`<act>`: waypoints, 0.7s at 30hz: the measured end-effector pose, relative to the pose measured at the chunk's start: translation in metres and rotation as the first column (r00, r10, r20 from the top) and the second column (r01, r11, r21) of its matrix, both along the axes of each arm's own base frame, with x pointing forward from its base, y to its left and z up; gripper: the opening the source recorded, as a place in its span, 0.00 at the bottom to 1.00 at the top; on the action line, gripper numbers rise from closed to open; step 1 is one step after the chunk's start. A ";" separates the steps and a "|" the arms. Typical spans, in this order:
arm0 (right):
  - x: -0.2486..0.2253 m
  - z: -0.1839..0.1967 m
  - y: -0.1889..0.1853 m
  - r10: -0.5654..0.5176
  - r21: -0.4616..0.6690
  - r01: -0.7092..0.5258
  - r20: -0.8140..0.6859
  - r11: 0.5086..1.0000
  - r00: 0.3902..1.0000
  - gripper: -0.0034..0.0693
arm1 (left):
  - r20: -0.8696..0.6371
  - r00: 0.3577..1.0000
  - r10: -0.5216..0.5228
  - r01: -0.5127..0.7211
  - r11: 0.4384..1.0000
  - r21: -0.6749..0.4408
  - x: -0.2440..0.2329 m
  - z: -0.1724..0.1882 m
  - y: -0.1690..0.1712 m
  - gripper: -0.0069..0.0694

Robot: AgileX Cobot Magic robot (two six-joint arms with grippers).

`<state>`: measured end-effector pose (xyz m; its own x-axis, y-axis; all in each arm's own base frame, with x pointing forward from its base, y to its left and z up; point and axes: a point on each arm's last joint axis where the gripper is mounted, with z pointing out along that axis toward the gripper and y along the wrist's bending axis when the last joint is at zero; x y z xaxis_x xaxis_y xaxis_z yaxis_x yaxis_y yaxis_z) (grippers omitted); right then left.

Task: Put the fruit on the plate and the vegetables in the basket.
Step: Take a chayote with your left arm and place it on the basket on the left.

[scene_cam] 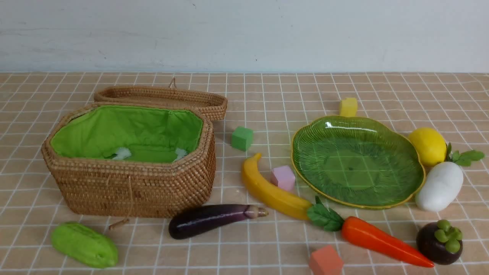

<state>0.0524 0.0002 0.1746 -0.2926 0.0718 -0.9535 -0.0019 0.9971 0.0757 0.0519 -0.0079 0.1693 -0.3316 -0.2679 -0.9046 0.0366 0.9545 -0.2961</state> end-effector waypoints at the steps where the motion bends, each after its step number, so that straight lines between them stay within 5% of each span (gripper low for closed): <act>1: 0.000 0.000 0.000 0.000 0.000 0.000 0.000 1.000 1.000 0.37 | 0.000 1.000 0.000 0.000 1.000 0.000 0.000 0.000 0.000 0.40; 21: 0.000 0.000 0.000 0.000 0.000 0.000 0.000 1.000 1.000 0.37 | 0.053 0.999 0.009 -0.007 0.999 -0.041 0.001 0.005 0.000 0.40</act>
